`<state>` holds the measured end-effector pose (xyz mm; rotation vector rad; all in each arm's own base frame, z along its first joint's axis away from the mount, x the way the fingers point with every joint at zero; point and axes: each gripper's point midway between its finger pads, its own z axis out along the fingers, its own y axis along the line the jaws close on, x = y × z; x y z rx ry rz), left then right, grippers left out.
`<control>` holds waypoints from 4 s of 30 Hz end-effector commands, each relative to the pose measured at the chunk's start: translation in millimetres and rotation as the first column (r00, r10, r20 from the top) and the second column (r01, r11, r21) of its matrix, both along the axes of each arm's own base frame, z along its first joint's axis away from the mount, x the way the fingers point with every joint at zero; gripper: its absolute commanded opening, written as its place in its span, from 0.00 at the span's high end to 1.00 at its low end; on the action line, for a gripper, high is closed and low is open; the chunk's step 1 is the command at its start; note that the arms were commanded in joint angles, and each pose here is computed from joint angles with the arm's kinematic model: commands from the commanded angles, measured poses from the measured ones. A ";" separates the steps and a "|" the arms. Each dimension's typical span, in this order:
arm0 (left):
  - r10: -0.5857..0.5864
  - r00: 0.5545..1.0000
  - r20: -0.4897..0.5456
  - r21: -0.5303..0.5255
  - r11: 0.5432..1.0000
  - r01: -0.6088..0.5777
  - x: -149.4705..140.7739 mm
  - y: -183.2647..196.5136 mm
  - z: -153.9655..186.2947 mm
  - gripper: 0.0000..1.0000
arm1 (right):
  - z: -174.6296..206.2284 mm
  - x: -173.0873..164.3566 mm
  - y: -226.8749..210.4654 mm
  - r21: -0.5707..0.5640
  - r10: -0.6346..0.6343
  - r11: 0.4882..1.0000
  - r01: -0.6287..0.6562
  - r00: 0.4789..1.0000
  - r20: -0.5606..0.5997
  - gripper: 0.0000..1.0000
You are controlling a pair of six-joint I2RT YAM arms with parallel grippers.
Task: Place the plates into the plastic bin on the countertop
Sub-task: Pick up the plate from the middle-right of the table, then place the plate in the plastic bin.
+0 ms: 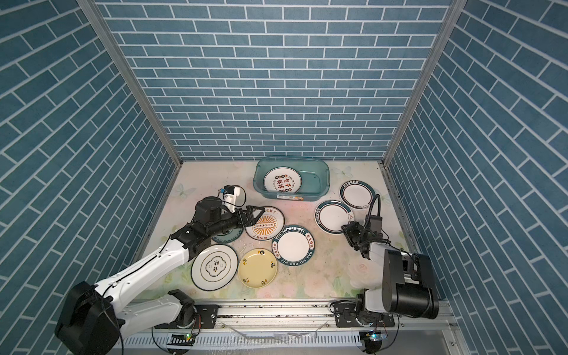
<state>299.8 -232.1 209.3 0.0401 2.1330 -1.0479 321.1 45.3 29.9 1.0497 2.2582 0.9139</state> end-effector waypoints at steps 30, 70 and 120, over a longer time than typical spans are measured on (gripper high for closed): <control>-0.051 0.999 -0.011 0.020 0.998 0.052 4.4 -29.0 3.6 0.00 | 70.4 -10.7 -13.9 -0.075 -0.055 0.995 0.070 0.982 0.182 1.00; -0.266 0.964 -0.026 0.013 0.964 0.266 8.3 -119.2 8.9 0.38 | 185.6 -19.1 108.5 0.095 0.318 0.907 -0.411 0.815 0.485 1.00; -0.116 0.989 0.086 0.205 0.974 0.096 80.1 -96.3 26.5 1.00 | 177.1 -32.4 108.8 0.066 0.357 0.898 -0.434 0.810 0.466 0.35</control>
